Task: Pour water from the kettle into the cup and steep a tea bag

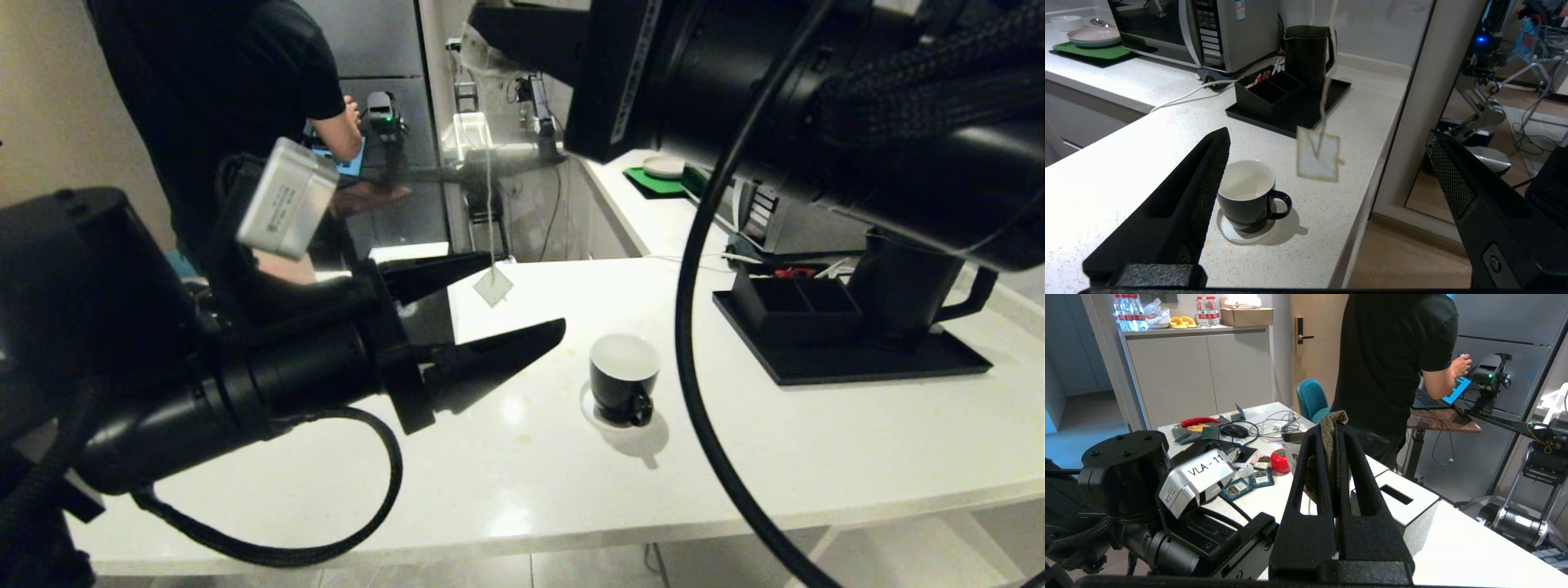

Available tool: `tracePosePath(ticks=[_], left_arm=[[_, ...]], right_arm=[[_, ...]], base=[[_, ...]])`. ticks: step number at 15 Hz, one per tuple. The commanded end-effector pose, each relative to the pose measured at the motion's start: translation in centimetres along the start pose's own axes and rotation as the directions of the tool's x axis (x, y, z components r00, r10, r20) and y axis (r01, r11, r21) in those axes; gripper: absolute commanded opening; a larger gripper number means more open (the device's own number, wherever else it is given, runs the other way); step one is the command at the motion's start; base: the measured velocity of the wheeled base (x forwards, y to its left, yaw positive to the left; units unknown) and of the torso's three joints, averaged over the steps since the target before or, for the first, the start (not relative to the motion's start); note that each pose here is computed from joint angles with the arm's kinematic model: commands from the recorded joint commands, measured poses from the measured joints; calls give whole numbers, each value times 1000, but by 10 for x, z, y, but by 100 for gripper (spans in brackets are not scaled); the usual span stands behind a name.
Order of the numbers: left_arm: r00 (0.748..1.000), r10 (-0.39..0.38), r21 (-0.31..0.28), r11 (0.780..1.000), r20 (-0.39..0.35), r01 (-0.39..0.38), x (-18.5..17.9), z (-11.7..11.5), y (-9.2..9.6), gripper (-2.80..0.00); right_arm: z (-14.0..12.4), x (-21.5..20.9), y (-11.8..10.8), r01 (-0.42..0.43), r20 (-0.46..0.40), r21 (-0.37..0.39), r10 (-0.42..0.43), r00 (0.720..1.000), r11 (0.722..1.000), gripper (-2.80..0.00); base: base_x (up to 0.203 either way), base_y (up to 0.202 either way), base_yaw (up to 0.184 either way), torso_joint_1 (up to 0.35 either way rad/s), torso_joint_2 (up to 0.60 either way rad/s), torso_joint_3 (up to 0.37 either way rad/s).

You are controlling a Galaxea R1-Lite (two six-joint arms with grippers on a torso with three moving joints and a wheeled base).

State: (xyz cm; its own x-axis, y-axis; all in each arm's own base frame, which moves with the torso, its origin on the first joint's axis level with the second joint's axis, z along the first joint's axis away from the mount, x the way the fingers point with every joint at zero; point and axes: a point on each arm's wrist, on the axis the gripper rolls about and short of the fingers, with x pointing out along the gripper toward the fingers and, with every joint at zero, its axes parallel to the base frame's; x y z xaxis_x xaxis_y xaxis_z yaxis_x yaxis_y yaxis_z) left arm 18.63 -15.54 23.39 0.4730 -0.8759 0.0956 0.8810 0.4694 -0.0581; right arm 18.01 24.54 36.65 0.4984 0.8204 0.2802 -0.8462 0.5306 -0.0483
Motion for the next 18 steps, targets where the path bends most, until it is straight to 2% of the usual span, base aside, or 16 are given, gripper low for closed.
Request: tracePosePath(ticks=[1, 6, 7, 18], left_arm=[[1000, -2, 4, 1000, 6, 2, 0, 1, 0, 0], [1000, -1, 4, 1000, 7, 1, 0, 1, 0, 0], [1000, -1, 4, 1000, 5, 1, 0, 1, 0, -280], [1000, 2, 3, 1000, 8, -2, -1, 1, 1, -280]], right_arm=[[-1, 0, 0, -1, 0, -1, 1, 1000, 1000, -280], [-2, -1, 0, -1, -3, 0, 1, 1000, 1000, -280], [-2, -1, 0, -2, -3, 0, 2, 1000, 1000, -280], [-2, -1, 0, -2, -3, 0, 2, 1000, 1000, -280]], base=[[0, 0, 0, 0, 0, 0], [0, 0, 0, 0, 0, 0], [0, 0, 0, 0, 0, 0], [0, 0, 0, 0, 0, 0]])
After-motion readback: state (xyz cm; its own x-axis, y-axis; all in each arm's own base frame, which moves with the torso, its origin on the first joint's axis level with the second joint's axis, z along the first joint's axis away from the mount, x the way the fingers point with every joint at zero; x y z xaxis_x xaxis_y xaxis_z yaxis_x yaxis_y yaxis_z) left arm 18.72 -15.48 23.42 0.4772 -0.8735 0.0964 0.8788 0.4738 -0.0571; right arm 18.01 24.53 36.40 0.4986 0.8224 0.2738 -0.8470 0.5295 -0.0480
